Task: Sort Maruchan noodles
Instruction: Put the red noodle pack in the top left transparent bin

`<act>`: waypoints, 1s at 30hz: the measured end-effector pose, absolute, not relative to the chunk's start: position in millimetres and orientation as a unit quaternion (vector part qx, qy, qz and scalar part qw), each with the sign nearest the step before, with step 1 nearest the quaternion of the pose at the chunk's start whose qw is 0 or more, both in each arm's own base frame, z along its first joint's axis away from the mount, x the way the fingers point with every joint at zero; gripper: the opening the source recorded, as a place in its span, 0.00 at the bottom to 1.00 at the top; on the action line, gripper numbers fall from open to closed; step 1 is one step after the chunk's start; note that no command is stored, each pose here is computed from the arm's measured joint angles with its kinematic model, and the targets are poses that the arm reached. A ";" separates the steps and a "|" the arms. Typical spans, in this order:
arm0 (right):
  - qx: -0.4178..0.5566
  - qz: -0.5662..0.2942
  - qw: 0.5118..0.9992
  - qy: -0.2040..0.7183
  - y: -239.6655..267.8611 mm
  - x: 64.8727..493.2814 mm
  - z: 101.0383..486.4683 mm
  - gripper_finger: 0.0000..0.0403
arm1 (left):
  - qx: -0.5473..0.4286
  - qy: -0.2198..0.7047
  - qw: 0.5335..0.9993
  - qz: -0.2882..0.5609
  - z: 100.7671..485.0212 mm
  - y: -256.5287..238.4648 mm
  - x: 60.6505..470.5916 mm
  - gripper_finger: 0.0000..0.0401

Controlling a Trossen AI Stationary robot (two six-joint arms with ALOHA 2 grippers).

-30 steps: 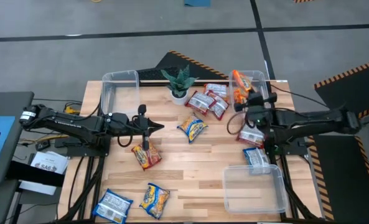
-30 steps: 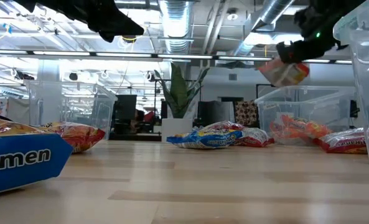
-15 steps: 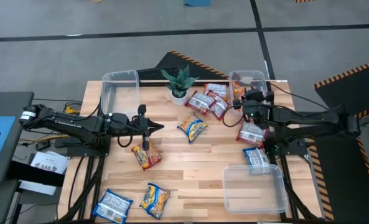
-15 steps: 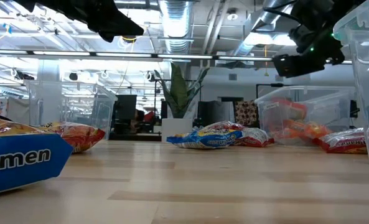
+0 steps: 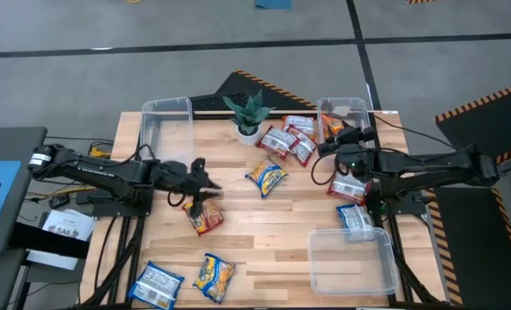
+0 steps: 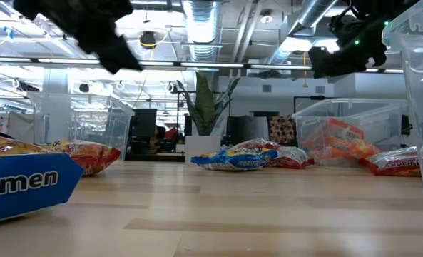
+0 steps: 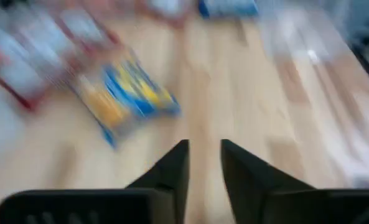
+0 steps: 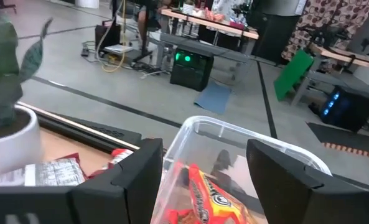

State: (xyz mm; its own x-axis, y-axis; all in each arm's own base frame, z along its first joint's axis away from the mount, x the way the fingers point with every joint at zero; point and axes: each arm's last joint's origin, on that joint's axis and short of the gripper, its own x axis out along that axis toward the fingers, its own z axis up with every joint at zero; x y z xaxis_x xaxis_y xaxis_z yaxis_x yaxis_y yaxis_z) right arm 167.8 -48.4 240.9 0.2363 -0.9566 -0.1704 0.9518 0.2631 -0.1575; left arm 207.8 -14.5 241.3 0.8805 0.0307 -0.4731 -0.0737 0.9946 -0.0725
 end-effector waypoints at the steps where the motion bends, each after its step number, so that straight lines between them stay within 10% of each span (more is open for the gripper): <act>1: -0.009 -0.606 0.787 0.115 -48.2 168.1 241.2 0.63 | -0.060 0.267 0.962 0.016 240.3 -16.4 205.9 0.26; 12: -0.006 -0.599 0.792 0.115 -48.0 168.8 241.2 0.63 | -0.042 0.395 0.916 -0.051 222.4 -43.9 190.8 0.60; 30: -0.002 -0.592 0.798 0.118 -49.1 169.2 240.7 0.63 | 0.193 0.519 0.832 -0.030 155.0 -52.2 222.9 0.63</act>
State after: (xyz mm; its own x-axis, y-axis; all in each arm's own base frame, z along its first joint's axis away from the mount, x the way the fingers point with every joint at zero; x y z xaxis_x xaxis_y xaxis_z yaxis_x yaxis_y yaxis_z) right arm 169.2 -49.1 240.7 0.2721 -0.9440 -0.1864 0.9431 0.3001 -0.1432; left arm 222.9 -52.2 155.0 0.4590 0.1505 -0.8756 0.2510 0.9234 0.2903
